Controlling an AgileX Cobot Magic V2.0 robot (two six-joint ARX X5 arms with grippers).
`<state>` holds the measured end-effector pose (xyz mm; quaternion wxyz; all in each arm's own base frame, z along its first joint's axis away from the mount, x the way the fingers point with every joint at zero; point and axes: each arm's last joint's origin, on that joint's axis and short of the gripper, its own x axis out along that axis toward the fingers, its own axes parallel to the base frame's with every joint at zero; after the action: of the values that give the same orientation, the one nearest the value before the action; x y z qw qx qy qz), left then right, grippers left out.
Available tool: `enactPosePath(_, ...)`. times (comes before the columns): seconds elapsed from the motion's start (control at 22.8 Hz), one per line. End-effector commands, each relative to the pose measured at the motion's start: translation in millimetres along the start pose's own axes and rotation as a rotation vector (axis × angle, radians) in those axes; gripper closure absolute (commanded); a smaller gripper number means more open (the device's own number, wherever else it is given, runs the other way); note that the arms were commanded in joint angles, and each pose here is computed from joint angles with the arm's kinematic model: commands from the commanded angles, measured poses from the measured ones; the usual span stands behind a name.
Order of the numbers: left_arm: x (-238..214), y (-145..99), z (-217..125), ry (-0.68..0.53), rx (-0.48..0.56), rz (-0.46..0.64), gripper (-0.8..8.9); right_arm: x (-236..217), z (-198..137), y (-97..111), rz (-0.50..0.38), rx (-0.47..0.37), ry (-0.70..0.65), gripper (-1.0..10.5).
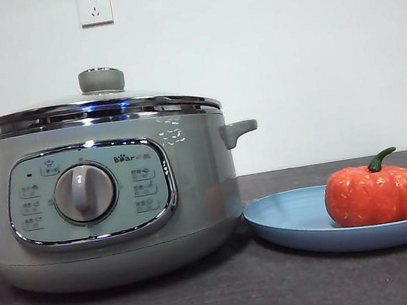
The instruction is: Take the pumpkin out from the steamer,put the pumpkin in the blue plate,close the lid
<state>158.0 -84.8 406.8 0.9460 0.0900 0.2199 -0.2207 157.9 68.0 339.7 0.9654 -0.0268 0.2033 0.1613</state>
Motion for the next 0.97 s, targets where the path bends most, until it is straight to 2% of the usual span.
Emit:
enactPosePath(0.04,-17,1,-19,-0.08,-0.003,0.05,8.22,-3,-18,1,0.018,0.016,-0.081,9.6)
enactPosePath(0.22,-31,0,-82,-0.153,-0.019,0.096,8.22,-7,-53,3,0.053,0.035,-0.199,9.6)
enactPosePath(0.35,-37,-2,-115,-0.169,-0.022,0.104,8.22,-9,-62,3,0.065,0.06,-0.209,9.6)
enactPosePath(0.97,-42,-2,-129,-0.112,-0.023,0.101,8.16,-7,-68,3,0.053,0.052,-0.139,9.5)
